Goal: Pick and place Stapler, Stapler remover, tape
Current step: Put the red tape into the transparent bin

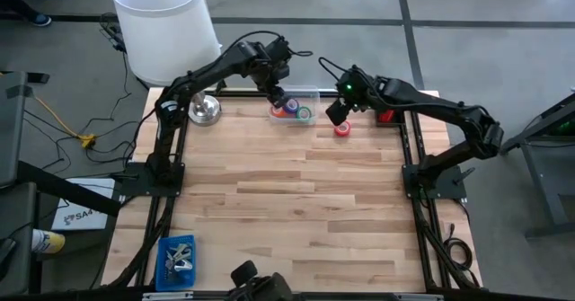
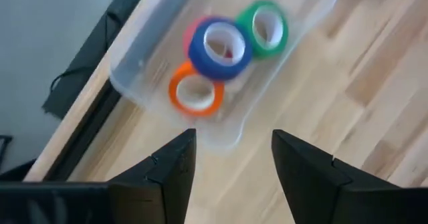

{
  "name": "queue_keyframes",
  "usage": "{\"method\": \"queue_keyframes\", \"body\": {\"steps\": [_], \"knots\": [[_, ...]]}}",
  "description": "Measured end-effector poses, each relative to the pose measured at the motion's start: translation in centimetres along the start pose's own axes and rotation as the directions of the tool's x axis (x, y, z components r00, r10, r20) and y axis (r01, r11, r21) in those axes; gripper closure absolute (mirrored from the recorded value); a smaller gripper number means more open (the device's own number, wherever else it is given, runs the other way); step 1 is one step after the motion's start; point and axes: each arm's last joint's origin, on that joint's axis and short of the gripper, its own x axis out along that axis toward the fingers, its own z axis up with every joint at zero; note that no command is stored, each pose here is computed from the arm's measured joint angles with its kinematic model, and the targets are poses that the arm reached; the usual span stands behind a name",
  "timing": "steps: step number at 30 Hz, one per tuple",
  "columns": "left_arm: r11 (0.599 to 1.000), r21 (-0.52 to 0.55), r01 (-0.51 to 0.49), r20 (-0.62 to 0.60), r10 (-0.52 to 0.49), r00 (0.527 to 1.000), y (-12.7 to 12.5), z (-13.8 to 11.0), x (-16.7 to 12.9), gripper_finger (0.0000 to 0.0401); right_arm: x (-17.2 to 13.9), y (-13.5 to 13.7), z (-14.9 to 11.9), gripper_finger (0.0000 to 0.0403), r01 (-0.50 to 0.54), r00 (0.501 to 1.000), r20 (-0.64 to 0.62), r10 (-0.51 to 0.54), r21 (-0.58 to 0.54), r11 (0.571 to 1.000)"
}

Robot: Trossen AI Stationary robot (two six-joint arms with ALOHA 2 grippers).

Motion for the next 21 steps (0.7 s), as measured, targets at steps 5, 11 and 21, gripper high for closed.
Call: {"method": "queue_keyframes", "body": {"steps": [5, 11, 21], "knots": [[0.998, 0.058, -0.009, -0.079, 0.013, 0.997, 0.0, -0.9, -0.3, 0.0219, -0.6, -0.2, -0.8, 0.0164, -0.017, 0.997, -0.080, 0.017, -0.001, 1.000], [0.994, 0.113, 0.001, -0.107, 0.011, 0.994, 0.0, -1.5, -1.3, 0.0224, -1.2, 0.2, -1.7, 0.0164, -0.008, 0.991, -0.134, 0.005, -0.027, 1.000], [0.986, 0.166, 0.004, -0.032, 0.002, 0.999, -0.2, -2.6, -5.4, 0.0224, 2.7, 1.6, -5.7, 0.0164, -0.108, 0.980, -0.172, 0.105, -0.007, 0.994]]}}
